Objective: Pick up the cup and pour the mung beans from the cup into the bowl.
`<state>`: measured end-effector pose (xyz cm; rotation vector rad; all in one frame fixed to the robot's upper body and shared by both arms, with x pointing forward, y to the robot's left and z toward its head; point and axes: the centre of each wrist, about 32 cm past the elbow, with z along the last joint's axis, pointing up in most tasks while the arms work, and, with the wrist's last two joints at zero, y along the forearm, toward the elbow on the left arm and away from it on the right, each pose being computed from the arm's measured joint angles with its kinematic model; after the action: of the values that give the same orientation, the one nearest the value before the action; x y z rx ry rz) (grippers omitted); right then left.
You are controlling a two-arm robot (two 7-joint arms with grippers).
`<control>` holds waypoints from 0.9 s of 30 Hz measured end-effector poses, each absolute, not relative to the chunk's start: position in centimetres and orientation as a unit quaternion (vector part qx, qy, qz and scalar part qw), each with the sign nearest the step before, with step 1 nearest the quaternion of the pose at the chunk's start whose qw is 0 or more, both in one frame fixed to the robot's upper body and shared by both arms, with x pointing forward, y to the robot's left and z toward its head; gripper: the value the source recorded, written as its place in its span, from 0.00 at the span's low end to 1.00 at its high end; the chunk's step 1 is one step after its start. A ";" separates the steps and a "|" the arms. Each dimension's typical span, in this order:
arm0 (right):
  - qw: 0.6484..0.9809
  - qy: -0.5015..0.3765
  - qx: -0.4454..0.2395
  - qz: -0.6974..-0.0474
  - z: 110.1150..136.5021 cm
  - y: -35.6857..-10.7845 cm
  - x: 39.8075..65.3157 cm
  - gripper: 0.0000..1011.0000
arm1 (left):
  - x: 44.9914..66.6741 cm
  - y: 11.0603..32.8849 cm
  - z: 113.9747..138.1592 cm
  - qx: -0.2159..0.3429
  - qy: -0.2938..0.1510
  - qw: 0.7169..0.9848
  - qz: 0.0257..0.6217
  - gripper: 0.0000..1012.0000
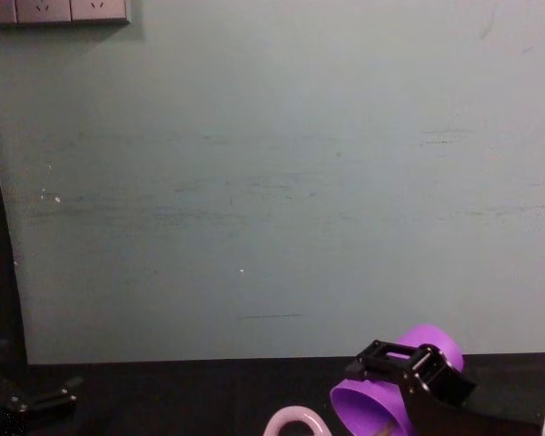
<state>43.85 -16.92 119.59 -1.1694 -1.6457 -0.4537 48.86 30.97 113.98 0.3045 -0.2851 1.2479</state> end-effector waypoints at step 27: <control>0.426 -0.734 -0.502 -0.168 118.3 -16.5 43.0 0.72 | 48.9 31.0 114.0 0.141 -0.132 0.791 0.580 1.00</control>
<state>43.02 -16.48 118.25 -1.2544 -1.8344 -0.4210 48.86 30.97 113.98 0.3045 -0.2851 1.2479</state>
